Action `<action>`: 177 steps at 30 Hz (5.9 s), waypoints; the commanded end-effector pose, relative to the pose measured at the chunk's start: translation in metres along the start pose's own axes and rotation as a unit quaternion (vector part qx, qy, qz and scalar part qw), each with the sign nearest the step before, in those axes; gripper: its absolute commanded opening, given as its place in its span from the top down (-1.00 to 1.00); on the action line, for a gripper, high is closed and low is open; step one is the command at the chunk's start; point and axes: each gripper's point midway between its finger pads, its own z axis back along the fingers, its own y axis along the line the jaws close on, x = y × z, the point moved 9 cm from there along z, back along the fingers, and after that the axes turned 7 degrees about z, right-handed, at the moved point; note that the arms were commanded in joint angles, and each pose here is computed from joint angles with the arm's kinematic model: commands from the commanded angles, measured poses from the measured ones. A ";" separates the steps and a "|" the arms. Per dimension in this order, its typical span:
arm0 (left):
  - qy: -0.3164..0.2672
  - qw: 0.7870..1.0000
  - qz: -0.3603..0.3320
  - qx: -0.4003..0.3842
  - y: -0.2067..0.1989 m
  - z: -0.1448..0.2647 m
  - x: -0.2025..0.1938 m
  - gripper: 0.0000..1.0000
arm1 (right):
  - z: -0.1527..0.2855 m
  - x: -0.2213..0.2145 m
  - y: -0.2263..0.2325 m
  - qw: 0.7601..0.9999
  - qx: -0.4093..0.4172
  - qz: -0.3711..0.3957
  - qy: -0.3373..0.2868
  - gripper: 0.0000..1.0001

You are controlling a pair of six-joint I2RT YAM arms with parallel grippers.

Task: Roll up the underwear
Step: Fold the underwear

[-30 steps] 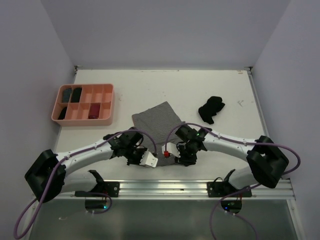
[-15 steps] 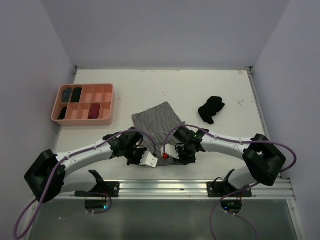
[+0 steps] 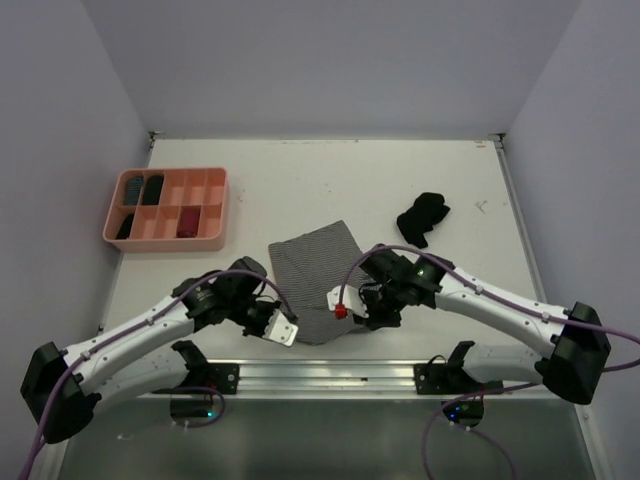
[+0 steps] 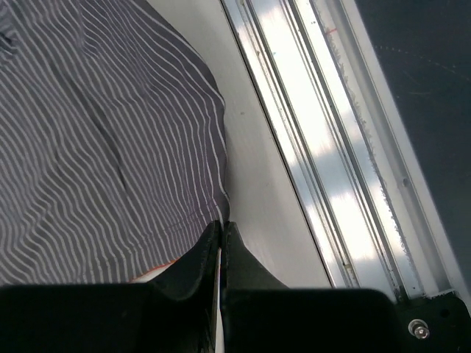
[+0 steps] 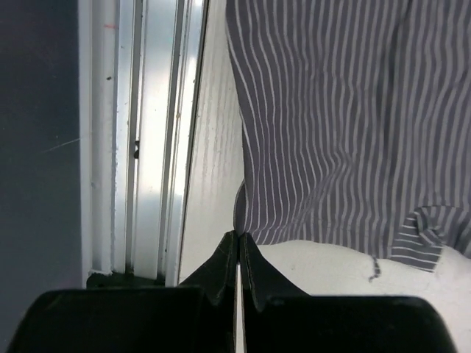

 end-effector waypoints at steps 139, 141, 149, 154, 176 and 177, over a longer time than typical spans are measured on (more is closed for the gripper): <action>0.149 0.892 0.407 0.125 0.218 0.005 -0.096 -0.15 | -0.038 -0.075 -0.215 0.759 -0.003 -0.625 -0.182 0.98; 0.148 0.907 0.375 0.126 0.228 0.021 -0.098 -0.16 | -0.028 -0.066 -0.205 0.753 0.008 -0.625 -0.205 0.98; -0.015 0.957 0.267 0.114 0.238 0.058 -0.023 -0.25 | 0.035 -0.035 -0.190 0.715 -0.040 -0.602 -0.354 0.86; -0.029 0.950 0.214 0.227 0.244 0.047 0.015 -0.26 | 0.023 -0.040 -0.193 0.676 -0.043 -0.633 -0.373 0.82; -0.004 0.936 0.255 0.244 0.281 -0.074 0.030 -0.15 | -0.067 -0.093 -0.215 0.600 -0.037 -0.735 -0.314 0.89; -0.003 0.936 0.255 0.242 0.281 -0.075 0.030 -0.16 | -0.068 -0.094 -0.216 0.599 -0.036 -0.736 -0.312 0.89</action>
